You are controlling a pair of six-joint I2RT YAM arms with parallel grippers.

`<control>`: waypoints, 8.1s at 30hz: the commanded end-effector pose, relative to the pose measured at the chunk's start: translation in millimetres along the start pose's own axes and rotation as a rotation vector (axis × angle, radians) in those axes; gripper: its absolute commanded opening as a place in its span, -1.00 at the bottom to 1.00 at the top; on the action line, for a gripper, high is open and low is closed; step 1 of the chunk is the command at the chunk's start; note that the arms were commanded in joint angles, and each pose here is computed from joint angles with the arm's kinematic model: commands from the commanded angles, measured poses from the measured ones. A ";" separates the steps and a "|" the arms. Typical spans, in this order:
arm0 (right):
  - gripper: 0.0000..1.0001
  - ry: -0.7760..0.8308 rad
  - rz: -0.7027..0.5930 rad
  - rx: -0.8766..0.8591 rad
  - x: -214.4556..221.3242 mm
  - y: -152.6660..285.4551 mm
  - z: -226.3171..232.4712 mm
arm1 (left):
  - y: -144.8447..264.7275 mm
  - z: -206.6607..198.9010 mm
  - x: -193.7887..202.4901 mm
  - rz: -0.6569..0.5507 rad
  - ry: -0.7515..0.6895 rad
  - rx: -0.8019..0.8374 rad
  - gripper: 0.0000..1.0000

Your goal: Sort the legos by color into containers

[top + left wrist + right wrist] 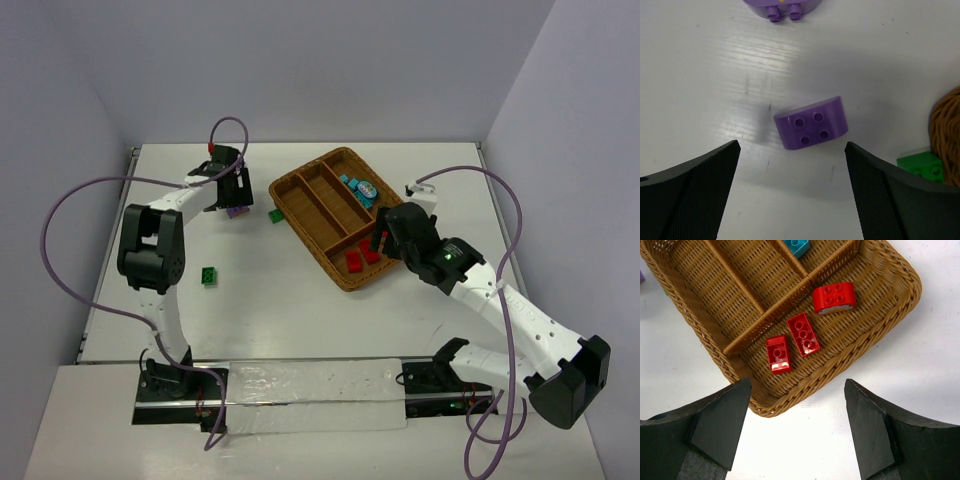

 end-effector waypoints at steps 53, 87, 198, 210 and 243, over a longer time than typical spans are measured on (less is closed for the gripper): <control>0.65 -0.002 -0.043 -0.005 -12.2 16.9 6.4 | -46.2 -40.3 -13.5 -0.074 -0.148 0.234 0.61; 0.65 -0.012 -0.056 -0.022 -12.0 23.4 8.5 | 50.7 -27.5 -39.7 -0.168 -0.029 0.150 -1.00; 0.66 0.078 -0.022 0.073 -6.6 1.6 12.0 | -136.7 -11.9 -132.7 -0.248 0.368 -0.022 0.30; 0.66 0.070 -0.025 0.059 -7.3 3.9 12.8 | -116.5 -13.8 -114.7 -0.184 0.334 -0.020 -0.48; 0.66 -0.012 -0.061 -0.002 -8.1 31.6 4.9 | 91.0 -201.1 -127.3 -0.327 0.132 0.493 -1.00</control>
Point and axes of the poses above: each gripper's point midway between its finger pads, its own y axis back along the fingers, its own z axis along the line the jaws close on, x = y × z, the point moved 4 cm from there along y, back along the fingers, and after that the axes turned 11 degrees about -y, right-handed, at the moved point
